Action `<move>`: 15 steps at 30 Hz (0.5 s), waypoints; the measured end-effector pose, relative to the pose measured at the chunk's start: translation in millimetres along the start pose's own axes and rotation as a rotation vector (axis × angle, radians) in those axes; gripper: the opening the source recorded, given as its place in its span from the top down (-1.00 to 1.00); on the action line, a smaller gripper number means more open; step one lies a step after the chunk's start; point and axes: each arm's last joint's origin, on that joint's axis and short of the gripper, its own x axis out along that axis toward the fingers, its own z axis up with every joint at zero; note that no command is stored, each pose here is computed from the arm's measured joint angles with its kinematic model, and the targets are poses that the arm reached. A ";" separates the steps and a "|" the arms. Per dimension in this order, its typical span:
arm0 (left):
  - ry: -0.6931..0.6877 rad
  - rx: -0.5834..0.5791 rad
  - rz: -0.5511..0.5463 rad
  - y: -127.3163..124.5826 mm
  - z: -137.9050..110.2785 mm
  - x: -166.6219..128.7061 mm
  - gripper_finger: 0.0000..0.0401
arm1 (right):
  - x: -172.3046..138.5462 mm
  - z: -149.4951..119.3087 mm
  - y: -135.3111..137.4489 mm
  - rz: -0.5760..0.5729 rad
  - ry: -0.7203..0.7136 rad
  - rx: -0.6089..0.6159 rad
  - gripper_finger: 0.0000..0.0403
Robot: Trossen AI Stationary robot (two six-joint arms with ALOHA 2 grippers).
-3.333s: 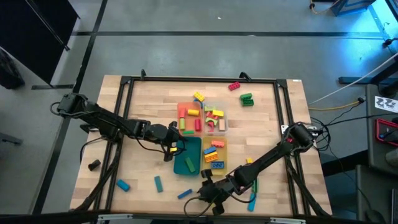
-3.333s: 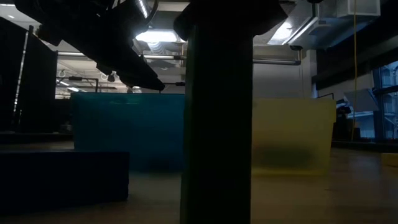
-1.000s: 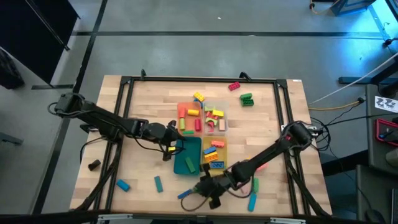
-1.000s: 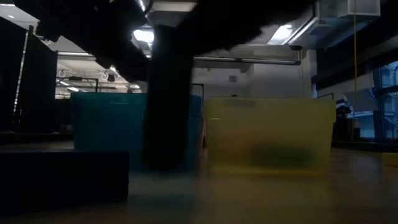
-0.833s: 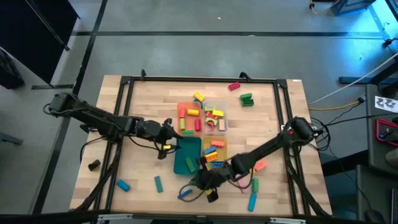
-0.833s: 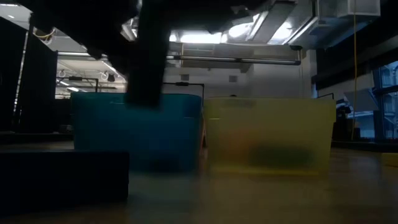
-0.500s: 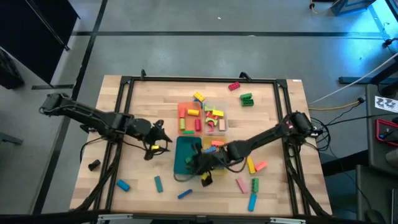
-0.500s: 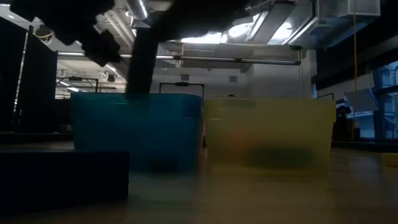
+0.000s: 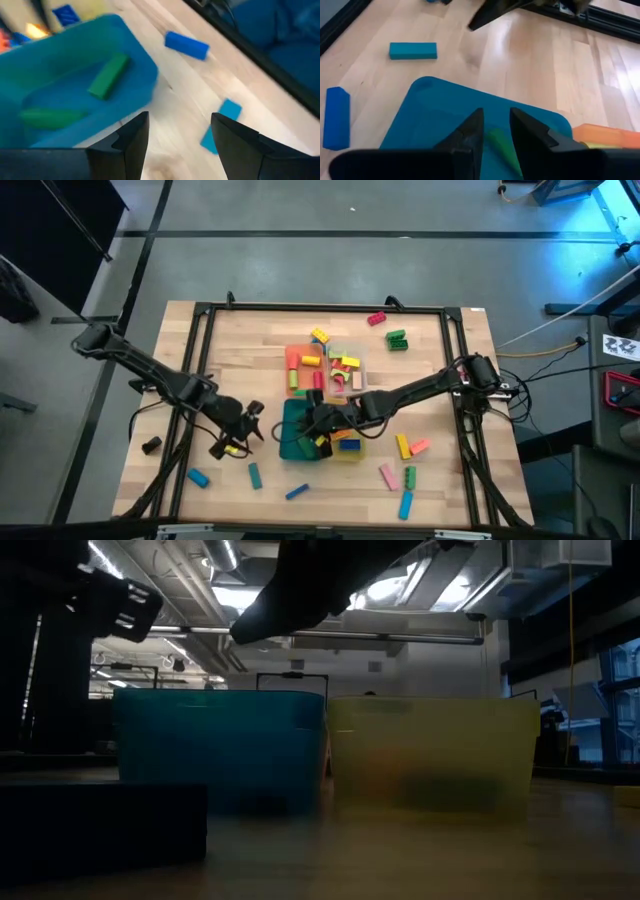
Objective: Sort blocks by size
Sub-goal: Put the green rectangular block into the blue bin, then put the left blue rectangular block into the blue bin
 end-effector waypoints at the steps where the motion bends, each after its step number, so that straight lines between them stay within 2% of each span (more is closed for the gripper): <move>1: 0.013 0.024 -0.010 -1.9 -0.8 2.8 0.01 | 0.0 0.0 -0.1 -0.005 0.000 0.000 0.52; 6: 0.096 0.129 -0.057 -10.3 -6.9 21.5 0.01 | 0.0 0.0 -0.2 -0.011 0.001 -0.002 0.52; 15: 0.185 0.172 -0.144 -25.7 -18.0 62.1 0.01 | -0.1 0.1 0.5 -0.013 0.001 -0.004 0.52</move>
